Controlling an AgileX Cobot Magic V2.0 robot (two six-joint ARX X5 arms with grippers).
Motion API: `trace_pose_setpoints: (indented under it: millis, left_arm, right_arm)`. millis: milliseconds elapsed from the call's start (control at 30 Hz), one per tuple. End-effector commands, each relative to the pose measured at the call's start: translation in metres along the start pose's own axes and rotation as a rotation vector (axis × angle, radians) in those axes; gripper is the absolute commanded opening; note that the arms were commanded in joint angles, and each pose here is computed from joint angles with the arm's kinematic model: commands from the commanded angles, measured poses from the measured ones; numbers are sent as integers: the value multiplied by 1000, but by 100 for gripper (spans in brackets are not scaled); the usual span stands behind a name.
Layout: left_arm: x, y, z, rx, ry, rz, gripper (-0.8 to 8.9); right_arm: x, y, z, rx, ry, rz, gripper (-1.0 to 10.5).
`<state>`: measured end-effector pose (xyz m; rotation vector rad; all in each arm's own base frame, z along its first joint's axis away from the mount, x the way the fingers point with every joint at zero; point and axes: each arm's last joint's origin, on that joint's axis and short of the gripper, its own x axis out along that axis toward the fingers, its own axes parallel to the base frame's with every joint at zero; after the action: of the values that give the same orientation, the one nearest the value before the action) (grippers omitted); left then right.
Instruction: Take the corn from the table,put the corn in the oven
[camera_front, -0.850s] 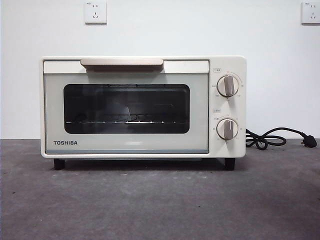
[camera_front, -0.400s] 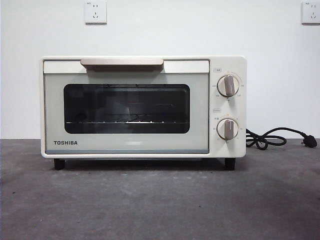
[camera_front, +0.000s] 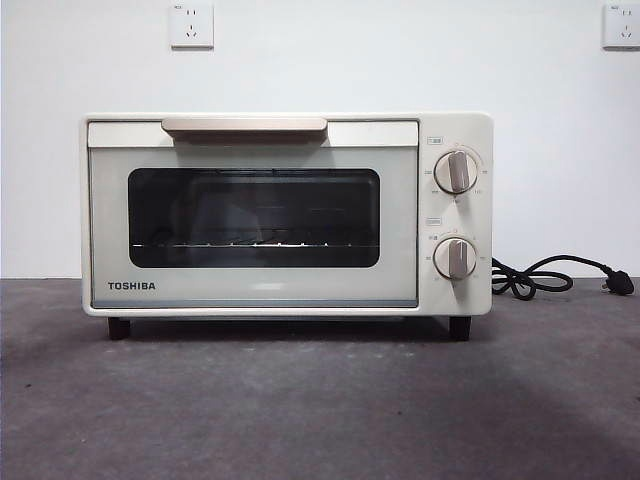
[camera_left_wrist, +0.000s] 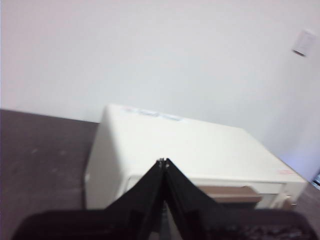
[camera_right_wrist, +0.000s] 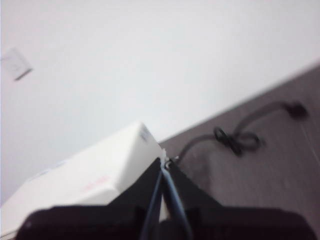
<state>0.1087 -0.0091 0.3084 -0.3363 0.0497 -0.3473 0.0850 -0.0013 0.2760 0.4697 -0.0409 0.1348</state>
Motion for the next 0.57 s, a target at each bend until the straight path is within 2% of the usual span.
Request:
trace_pose_setpoints:
  millis: [33, 200, 333, 467, 567]
  left_arm:
    - [13, -1, 13, 31, 47, -47, -4]
    - [33, -4, 34, 49, 114, -105, -4]
    - [40, -7, 46, 53, 132, -139, -4]
    - [43, -11, 55, 59, 123, -162, -4]
    - [42, -13, 60, 65, 111, -166, -4]
  right_arm:
    - [3, 12, 23, -134, -12, 23, 1]
    - [14, 26, 54, -208, 64, -8, 11]
    - [26, 30, 68, -223, 154, -40, 148]
    - [40, 30, 74, -218, 250, -74, 174]
    - [51, 28, 75, -223, 337, -103, 268]
